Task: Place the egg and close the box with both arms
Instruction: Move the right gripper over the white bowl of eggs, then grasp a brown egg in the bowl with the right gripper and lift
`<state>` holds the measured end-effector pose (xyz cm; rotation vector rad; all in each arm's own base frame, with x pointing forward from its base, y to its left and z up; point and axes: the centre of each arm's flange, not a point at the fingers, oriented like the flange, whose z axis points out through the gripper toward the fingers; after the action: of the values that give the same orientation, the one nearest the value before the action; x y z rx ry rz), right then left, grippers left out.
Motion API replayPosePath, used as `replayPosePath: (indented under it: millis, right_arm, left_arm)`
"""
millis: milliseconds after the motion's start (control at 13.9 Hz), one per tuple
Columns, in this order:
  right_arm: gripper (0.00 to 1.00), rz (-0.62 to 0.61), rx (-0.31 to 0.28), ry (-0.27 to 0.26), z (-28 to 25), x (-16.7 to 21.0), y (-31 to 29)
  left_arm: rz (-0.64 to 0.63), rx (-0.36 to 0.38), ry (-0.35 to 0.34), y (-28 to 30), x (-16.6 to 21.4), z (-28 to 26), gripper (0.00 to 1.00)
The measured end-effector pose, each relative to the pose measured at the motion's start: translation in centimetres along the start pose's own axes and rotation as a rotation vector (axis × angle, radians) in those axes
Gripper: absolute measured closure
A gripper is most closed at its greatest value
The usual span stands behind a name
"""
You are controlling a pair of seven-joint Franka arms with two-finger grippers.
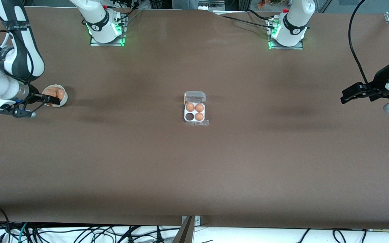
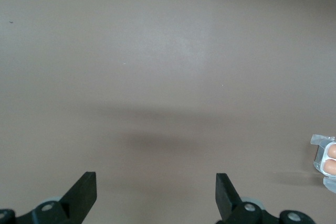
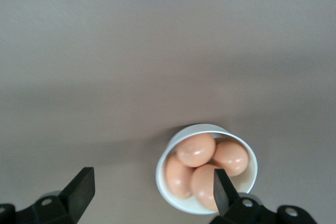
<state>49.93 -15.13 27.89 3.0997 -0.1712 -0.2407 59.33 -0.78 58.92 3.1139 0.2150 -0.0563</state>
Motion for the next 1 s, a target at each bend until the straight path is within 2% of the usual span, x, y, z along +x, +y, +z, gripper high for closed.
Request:
replayPosePath:
  millis: [287,646,789,861,1005]
  right_arm:
    - [0.0,-0.083,0.001,0.003,2.4,-2.4,3.6]
    - [0.04,-0.099,-0.003,0.0,3.8,-3.0,4.3]
    - [0.16,-0.101,-0.003,-0.005,4.0,-3.0,4.3]
    - [0.17,-0.102,-0.003,-0.007,4.1,-3.0,4.3]
    - [0.37,-0.103,-0.003,-0.008,4.2,-3.0,4.3]
  left_arm:
    - [0.0,0.0,0.0,0.0,0.0,0.0,0.0]
    - [0.0,0.0,0.0,0.0,0.0,0.0,0.0]
    - [0.0,0.0,0.0,0.0,0.0,0.0,0.0]
    - [0.0,0.0,0.0,0.0,0.0,0.0,0.0]
    - [0.0,0.0,0.0,0.0,0.0,0.0,0.0]
